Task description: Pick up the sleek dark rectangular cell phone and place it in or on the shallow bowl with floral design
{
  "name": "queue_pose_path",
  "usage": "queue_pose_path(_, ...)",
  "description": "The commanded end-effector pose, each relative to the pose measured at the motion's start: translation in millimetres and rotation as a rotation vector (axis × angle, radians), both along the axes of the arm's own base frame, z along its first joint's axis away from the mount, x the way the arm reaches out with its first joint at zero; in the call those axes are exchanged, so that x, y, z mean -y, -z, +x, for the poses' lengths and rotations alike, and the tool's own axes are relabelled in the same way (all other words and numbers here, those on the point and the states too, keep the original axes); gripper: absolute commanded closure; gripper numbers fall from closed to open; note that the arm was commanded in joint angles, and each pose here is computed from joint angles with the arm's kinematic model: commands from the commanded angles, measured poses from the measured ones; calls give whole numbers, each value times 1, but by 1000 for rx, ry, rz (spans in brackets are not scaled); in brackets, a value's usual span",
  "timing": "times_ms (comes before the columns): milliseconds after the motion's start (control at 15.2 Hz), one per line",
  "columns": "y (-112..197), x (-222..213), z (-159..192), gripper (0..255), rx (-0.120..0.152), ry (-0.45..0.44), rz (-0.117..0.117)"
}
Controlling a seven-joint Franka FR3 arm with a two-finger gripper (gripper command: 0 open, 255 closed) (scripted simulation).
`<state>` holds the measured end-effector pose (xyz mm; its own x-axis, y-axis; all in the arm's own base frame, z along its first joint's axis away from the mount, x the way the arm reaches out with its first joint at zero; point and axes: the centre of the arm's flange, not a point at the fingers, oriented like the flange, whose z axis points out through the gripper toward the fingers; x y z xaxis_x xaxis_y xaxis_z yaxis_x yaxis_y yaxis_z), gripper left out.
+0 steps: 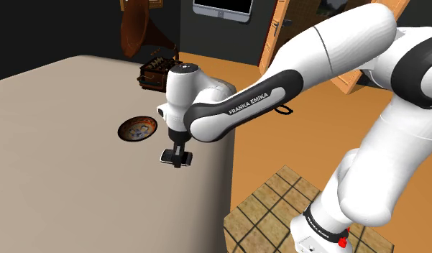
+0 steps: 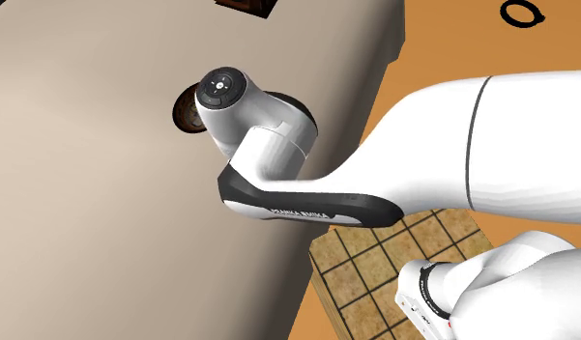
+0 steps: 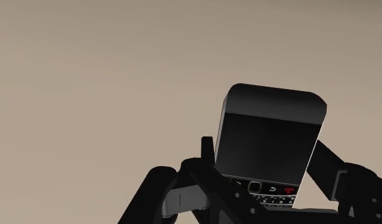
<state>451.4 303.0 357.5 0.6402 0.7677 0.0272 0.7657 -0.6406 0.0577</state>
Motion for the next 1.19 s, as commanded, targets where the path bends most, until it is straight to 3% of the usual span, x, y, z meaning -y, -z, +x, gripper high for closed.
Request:
queue_pose_path(0,-10,0,1,255,0,0,0)
queue_pose_path(1122,-96,0,1,255,0,0,0)
